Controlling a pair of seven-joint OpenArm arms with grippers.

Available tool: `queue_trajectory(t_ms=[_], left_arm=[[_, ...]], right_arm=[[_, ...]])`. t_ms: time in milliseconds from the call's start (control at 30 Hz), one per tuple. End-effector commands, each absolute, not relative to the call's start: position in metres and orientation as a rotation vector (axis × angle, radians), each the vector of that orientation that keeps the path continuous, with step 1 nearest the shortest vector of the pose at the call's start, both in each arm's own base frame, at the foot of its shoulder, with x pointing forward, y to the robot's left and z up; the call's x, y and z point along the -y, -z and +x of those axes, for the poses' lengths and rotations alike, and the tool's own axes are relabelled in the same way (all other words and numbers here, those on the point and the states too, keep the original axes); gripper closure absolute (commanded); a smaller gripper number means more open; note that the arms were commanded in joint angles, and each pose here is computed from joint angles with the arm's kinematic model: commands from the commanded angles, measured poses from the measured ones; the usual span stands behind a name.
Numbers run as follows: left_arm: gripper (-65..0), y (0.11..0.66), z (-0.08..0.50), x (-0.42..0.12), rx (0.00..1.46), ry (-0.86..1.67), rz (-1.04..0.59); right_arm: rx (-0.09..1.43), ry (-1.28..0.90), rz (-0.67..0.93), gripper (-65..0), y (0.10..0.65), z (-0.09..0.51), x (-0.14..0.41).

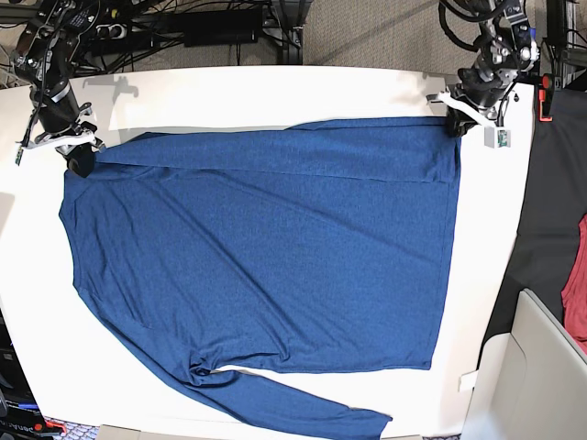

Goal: Fold the T-shirt properly
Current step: 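Lift the hem with both grippers and pull it toward the collar, then drag the held hem across the shirt body with both grippers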

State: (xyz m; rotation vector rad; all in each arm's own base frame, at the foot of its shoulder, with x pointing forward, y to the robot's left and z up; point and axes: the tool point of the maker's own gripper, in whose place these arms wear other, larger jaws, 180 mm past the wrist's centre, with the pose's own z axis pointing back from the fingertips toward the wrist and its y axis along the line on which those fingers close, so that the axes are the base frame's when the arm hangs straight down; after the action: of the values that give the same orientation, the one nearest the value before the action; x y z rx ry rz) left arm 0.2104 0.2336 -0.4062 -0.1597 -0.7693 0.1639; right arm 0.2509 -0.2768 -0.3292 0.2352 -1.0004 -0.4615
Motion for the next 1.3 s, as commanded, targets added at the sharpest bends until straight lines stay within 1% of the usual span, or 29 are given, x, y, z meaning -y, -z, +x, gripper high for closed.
queue_trajectory(t_ms=[0, 167, 367, 533, 733, 867, 1067, 1267], left_arm=[[0.0, 0.398, 0.215, -0.236, 0.790, -0.154, -0.159], [0.0, 0.375, 0.223, -0.233, 0.846, -0.116, -0.147], [0.0, 0.341, 0.218, -0.229, 0.909, -0.059, -0.115], [0.0, 0.332, 0.220, -0.230, 0.933, -0.053, -0.103], [0.0, 0.307, 0.257, -0.227, 1.035, -0.042, -0.115], [0.0, 0.296, 0.279, -0.227, 1.046, -0.037, -0.121], [0.0, 0.273, 0.313, -0.228, 1.113, -0.042, -0.132], [0.0, 0.277, 0.333, -0.233, 1.115, -0.078, -0.156]], right_arm=[[1.055, 0.445, 0.234, 0.0, 0.314, 0.257, 0.279], [1.056, 0.447, 0.231, 0.0, 0.314, 0.257, 0.280], [1.049, 0.449, 0.235, 0.0, 0.315, 0.254, 0.280], [1.066, 0.453, 0.252, 0.0, 0.311, 0.258, 0.280], [1.126, 0.422, 0.254, 0.0, 0.292, 0.280, 0.284], [1.157, 0.391, 0.250, 0.0, 0.279, 0.296, 0.289], [1.207, 0.379, 0.249, 0.0, 0.262, 0.323, 0.305], [1.238, 0.294, 0.324, 0.0, 0.262, 0.354, 0.300]])
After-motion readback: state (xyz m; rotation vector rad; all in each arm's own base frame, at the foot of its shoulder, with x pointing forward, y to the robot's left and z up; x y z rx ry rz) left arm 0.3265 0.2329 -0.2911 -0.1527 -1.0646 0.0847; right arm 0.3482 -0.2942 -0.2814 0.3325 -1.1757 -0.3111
